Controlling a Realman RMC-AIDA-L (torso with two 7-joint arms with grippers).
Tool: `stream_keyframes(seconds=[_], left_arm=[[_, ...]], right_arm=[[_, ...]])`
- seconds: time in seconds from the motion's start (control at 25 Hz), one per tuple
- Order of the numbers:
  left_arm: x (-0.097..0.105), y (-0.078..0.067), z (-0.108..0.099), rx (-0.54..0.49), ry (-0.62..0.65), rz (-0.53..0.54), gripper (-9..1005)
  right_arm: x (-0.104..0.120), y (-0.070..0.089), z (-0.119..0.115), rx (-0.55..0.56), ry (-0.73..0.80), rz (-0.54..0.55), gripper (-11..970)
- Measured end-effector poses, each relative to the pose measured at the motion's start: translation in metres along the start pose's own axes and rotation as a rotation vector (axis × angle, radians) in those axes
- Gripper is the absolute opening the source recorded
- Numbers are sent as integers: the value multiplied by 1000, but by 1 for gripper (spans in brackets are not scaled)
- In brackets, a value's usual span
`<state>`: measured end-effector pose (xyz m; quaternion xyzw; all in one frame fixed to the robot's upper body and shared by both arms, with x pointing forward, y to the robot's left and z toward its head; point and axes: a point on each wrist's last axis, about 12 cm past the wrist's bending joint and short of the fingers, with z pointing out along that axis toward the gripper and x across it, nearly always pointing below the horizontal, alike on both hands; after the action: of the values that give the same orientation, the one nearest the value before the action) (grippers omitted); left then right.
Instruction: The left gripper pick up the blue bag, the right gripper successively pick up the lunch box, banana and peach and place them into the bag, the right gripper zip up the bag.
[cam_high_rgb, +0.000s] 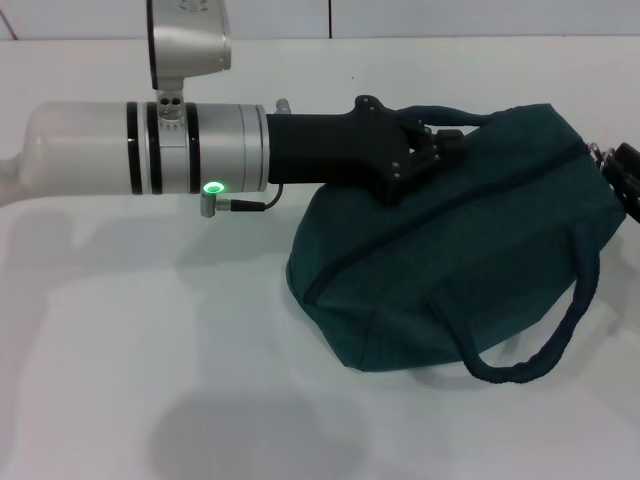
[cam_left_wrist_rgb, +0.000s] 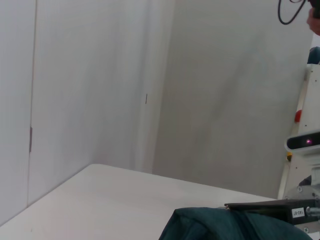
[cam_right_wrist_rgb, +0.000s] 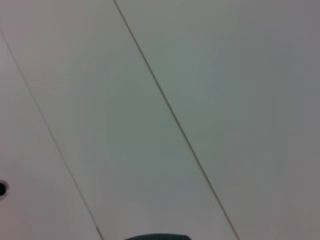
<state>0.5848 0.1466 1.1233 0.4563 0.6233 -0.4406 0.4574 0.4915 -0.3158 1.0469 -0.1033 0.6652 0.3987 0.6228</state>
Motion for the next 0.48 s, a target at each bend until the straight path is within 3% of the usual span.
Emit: stream_keyframes(seconds=[0.48], left_arm=[[3, -1, -3, -6, -3, 6, 37]], right_arm=[[-9, -5, -22, -8, 2, -5, 492]])
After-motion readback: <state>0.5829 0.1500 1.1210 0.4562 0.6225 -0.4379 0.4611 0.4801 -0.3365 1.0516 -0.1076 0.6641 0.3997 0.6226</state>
